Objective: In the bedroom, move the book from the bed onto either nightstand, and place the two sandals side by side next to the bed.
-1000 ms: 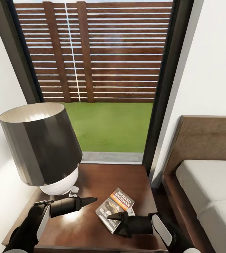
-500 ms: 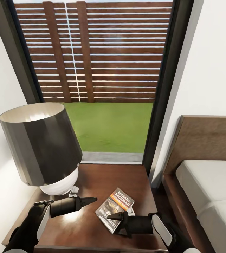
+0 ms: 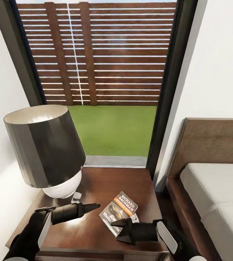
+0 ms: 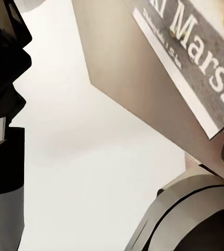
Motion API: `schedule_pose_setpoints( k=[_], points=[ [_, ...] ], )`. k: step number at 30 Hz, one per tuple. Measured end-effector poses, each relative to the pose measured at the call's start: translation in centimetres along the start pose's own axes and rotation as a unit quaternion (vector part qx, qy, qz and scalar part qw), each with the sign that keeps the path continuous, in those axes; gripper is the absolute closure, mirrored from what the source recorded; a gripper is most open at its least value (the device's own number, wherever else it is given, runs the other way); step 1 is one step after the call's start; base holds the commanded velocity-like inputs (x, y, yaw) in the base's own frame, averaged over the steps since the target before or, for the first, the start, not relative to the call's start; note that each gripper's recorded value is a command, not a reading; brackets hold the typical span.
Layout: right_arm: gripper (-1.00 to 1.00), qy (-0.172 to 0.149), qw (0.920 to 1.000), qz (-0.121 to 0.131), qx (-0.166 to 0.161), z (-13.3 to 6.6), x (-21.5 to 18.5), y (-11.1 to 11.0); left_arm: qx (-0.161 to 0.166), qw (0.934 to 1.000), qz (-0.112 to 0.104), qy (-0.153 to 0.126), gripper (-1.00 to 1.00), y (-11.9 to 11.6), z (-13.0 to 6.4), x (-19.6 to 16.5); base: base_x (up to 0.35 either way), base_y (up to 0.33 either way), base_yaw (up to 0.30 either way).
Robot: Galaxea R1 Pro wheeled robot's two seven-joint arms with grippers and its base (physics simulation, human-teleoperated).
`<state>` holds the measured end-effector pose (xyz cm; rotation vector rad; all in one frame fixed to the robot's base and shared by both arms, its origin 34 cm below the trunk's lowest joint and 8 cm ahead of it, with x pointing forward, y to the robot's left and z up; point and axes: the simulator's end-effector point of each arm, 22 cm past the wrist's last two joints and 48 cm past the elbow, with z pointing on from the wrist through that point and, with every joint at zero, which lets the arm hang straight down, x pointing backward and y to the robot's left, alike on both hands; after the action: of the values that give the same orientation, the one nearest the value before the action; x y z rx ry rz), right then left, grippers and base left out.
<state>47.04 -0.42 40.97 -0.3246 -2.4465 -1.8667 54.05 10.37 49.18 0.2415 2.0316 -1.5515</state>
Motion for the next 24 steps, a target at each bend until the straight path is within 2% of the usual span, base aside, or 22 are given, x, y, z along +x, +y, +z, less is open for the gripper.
schedule_pose_setpoints(
  k=[10, 20, 24],
  points=[
    [-1.0, 0.0, 1.0, 0.0, 0.0, 0.0, 0.0, -0.03, 0.0, 1.0, 0.0, 0.0, -1.0, 0.02, 0.02, 0.02, -0.14, 0.0, 0.0],
    [-1.0, 0.0, 1.0, 0.0, 0.0, 0.01, 0.01, 0.0, 0.0, 1.0, 0.0, 0.001, -1.0, -0.01, 0.05, 0.04, -0.015, 0.0, 0.0],
    [-1.0, -0.002, 1.0, -0.008, -0.001, -0.17, -0.05, 0.69, 0.002, 1.0, 0.008, -0.002, -1.0, -0.67, -0.07, -0.39, 0.0, 0.0, 0.0]
  ],
)
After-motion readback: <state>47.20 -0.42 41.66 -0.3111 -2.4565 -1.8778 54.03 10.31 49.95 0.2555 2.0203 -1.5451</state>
